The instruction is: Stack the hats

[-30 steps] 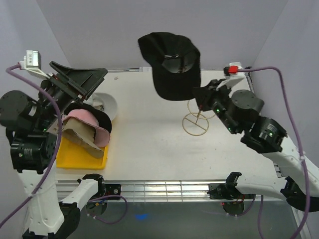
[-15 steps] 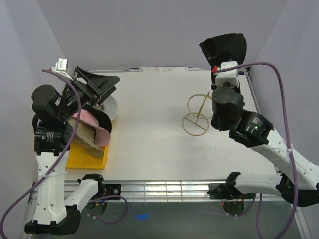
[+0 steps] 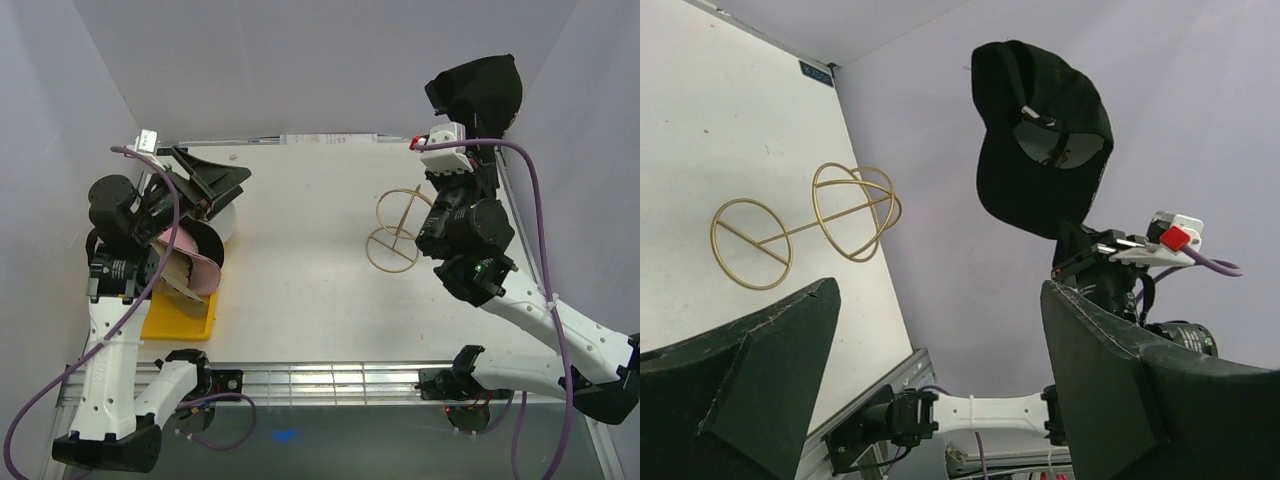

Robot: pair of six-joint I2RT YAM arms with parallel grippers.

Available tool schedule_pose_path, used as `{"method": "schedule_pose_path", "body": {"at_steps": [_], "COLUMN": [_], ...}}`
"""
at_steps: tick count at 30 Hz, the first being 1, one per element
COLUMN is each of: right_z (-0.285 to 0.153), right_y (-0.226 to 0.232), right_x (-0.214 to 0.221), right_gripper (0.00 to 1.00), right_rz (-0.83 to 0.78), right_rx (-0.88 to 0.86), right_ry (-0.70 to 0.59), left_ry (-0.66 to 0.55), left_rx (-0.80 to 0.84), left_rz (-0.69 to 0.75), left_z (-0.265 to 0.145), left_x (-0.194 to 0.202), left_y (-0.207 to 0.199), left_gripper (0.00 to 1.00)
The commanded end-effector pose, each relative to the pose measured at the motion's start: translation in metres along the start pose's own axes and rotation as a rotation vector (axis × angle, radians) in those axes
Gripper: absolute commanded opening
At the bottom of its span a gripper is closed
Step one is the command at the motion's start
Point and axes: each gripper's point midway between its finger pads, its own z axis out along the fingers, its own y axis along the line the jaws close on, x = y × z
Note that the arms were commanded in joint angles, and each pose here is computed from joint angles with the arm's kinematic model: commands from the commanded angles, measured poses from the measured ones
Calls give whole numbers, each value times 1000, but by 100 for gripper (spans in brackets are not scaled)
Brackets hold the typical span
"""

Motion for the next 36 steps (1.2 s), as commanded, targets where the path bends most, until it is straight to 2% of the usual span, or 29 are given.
{"method": "schedule_pose_path", "body": {"at_steps": [1,19,36], "right_z": [-4,-4,-14], "right_y": [-12,66,134], "right_x": [9,26,40], "right_gripper": [8,8,8], "right_rz": [10,-400,-670], "right_rx": [43,13,-47], "right_ry": [98,117,62], "left_ry": [13,36,56], "left_rx": [31,14,-6], "left_rz": [45,36,32], "left_z": [3,7,10], "left_x": [1,9,13], "left_y": [-1,17,30], "left_gripper": [92,92,92]}}
